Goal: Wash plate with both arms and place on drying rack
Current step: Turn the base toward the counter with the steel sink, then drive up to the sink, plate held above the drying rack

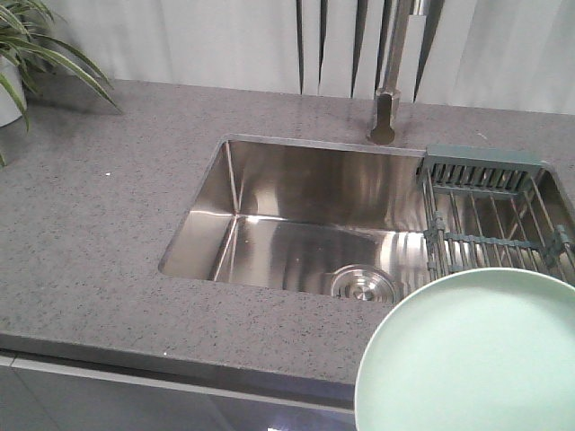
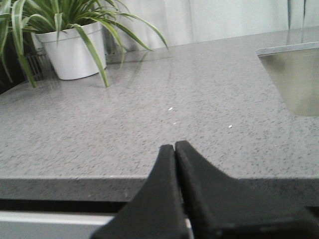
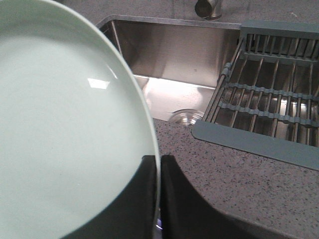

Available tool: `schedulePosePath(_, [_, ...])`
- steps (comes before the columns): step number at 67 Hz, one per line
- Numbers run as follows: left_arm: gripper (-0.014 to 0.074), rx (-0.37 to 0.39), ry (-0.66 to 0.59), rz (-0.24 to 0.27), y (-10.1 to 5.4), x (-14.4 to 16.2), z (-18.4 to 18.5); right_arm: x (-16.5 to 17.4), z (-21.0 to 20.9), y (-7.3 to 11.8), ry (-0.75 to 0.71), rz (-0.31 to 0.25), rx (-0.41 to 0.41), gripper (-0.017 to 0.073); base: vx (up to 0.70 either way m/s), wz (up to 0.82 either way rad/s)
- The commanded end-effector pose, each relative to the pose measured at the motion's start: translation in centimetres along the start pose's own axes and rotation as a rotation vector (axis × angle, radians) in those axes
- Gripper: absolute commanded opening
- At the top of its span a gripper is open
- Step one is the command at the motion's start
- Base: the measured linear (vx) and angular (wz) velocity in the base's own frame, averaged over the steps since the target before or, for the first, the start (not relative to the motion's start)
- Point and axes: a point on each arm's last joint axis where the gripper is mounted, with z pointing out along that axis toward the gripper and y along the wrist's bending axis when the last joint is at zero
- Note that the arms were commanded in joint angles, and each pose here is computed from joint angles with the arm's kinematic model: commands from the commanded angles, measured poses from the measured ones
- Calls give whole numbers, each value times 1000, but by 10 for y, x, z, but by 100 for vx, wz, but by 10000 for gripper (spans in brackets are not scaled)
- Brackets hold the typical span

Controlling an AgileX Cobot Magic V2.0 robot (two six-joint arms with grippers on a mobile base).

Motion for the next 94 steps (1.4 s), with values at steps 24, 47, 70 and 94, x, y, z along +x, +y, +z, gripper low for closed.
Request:
schedulePosePath(24, [-7, 21, -107, -8, -1, -14, -3, -13, -3, 1, -85, 5, 6, -1, 4, -16])
schedulePosePath(47, [-7, 29, -107, -7, -2, -14, -3, -13, -3, 1, -85, 5, 6, -1, 4, -12])
schedulePosePath(70, [-7, 29, -107, -7, -2, -14, -3, -13, -3, 1, -85, 5, 6, -1, 4, -8])
schedulePosePath(94, [-7, 29, -107, -7, -2, -14, -3, -13, -3, 1, -85, 5, 6, -1, 6, -7])
